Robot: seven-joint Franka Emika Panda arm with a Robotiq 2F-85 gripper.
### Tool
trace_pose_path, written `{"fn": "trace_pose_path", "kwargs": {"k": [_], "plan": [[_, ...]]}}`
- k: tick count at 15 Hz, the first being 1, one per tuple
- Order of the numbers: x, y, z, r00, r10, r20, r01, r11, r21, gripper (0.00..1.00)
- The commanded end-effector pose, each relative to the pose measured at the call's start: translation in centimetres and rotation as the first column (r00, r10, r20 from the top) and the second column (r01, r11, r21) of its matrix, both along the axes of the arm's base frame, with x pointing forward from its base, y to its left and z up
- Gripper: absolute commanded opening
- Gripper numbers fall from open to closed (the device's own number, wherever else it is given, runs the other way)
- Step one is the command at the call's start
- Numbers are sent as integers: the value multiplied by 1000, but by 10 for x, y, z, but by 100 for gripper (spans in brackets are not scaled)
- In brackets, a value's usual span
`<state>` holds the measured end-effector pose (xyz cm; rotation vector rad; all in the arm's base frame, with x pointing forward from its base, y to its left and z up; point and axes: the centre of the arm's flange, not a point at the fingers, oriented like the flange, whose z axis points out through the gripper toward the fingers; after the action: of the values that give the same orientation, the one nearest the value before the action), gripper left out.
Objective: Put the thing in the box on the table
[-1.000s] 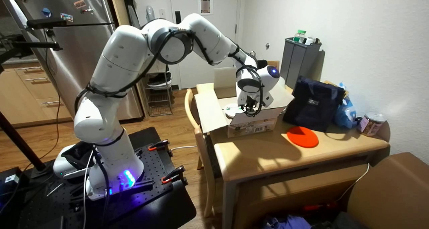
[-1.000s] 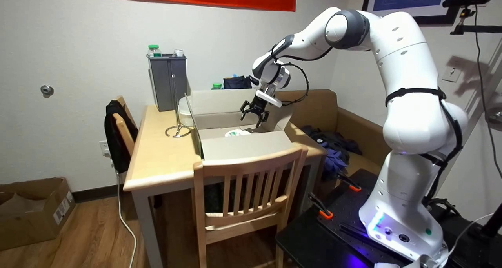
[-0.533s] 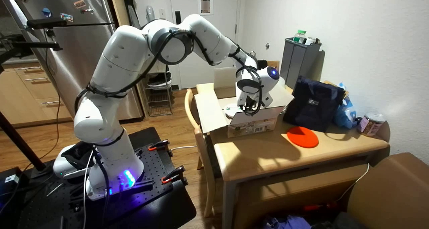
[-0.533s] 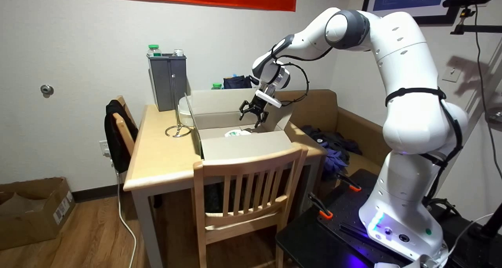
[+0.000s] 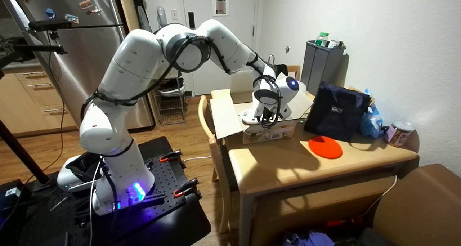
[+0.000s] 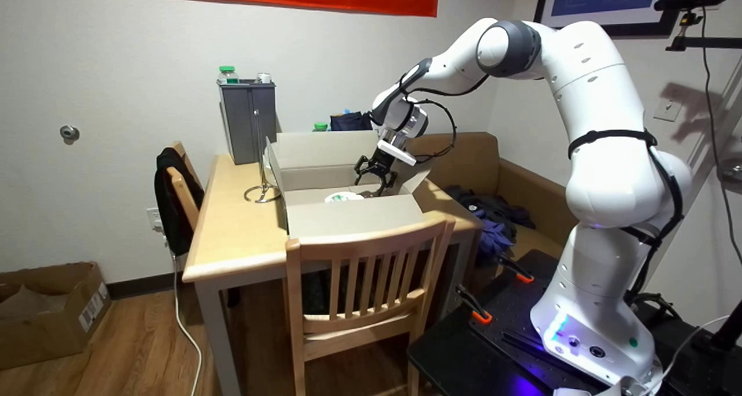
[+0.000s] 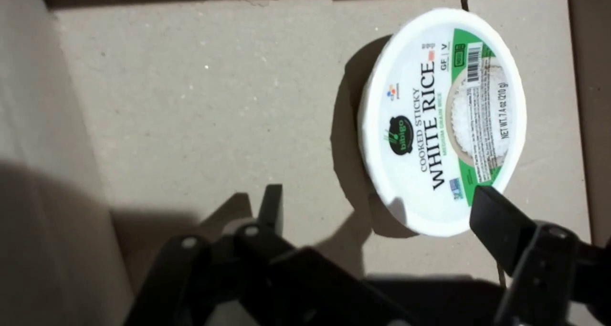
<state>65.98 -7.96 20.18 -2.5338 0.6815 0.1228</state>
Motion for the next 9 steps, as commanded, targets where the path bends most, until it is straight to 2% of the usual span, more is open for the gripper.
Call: {"fn": "trace_pose_path", "kwargs": {"k": [1, 4, 9], "plan": [[0, 14, -14, 1000, -6, 8, 6, 1000, -25, 100], [-2, 17, -2, 1000, 11, 27, -10, 999, -45, 100], [-12, 28, 55, 998, 47, 31, -43, 992, -119, 100]]}}
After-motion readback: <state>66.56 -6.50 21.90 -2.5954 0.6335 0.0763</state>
